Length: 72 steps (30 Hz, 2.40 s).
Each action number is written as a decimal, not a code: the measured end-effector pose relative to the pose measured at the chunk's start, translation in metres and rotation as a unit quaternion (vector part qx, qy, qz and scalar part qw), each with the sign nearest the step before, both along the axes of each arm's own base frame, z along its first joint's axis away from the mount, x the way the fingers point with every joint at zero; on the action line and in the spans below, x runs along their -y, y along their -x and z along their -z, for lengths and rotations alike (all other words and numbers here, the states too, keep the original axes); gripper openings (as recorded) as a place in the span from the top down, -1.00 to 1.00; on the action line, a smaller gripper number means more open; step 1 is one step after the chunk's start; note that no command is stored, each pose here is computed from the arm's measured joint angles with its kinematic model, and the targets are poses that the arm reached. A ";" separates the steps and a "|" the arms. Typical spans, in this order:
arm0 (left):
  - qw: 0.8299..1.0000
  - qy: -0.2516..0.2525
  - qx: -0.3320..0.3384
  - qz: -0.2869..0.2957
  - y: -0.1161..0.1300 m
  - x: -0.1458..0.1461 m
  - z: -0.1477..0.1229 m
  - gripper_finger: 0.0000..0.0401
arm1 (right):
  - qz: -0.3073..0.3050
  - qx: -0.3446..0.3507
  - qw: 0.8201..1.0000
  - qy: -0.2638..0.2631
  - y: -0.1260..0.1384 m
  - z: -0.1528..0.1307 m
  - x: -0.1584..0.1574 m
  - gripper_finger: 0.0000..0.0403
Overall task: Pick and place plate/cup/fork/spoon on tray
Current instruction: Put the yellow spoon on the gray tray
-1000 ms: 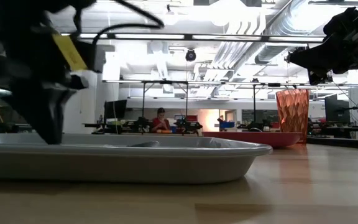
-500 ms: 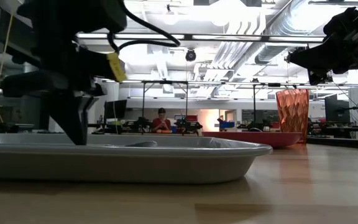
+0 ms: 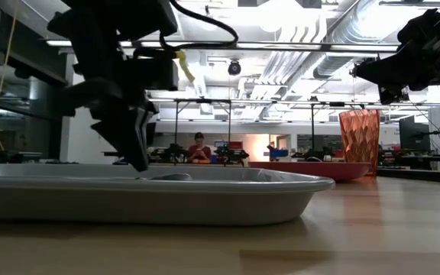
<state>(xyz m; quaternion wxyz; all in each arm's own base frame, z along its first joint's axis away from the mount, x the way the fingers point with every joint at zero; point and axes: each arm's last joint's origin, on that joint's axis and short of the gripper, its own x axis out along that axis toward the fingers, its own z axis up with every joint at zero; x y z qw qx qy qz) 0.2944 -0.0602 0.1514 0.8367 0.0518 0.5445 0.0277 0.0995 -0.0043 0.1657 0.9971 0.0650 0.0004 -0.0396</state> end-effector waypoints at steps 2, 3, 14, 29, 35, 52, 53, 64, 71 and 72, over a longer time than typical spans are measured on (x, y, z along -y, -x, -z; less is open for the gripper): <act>1.000 0.008 0.007 -0.013 0.003 0.000 -0.008 1.00 | 0.000 0.000 1.000 0.000 0.000 0.000 0.000 1.00; 1.000 0.017 0.010 -0.015 0.005 0.001 -0.011 1.00 | 0.000 0.000 1.000 0.000 0.000 0.000 0.000 1.00; 0.988 0.141 -0.055 -0.022 0.017 0.023 0.004 1.00 | 0.000 0.000 1.000 0.000 0.000 0.000 0.000 1.00; 0.991 0.124 -0.035 -0.047 0.006 0.006 0.016 1.00 | 0.000 0.000 1.000 0.000 0.000 0.000 0.000 1.00; 0.994 0.094 -0.021 -0.059 0.003 -0.005 0.015 1.00 | 0.000 0.000 1.000 0.000 0.000 0.000 0.000 1.00; 0.993 0.093 0.035 -0.062 -0.021 -0.023 0.032 1.00 | 0.000 0.000 1.000 0.000 0.000 0.000 0.000 1.00; 0.993 0.094 0.042 -0.060 -0.022 -0.023 0.032 1.00 | 0.000 0.000 1.000 0.000 0.000 0.000 0.000 1.00; 0.991 0.094 0.080 -0.045 -0.028 -0.022 0.019 1.00 | 0.000 0.000 1.000 0.000 0.000 0.000 0.000 1.00; 0.990 0.096 0.094 -0.045 -0.034 -0.023 0.025 1.00 | 0.000 0.000 1.000 0.000 0.000 0.000 0.000 1.00; 0.990 0.096 0.094 -0.045 -0.034 -0.023 0.025 1.00 | 0.000 0.000 1.000 0.000 0.000 0.000 0.000 1.00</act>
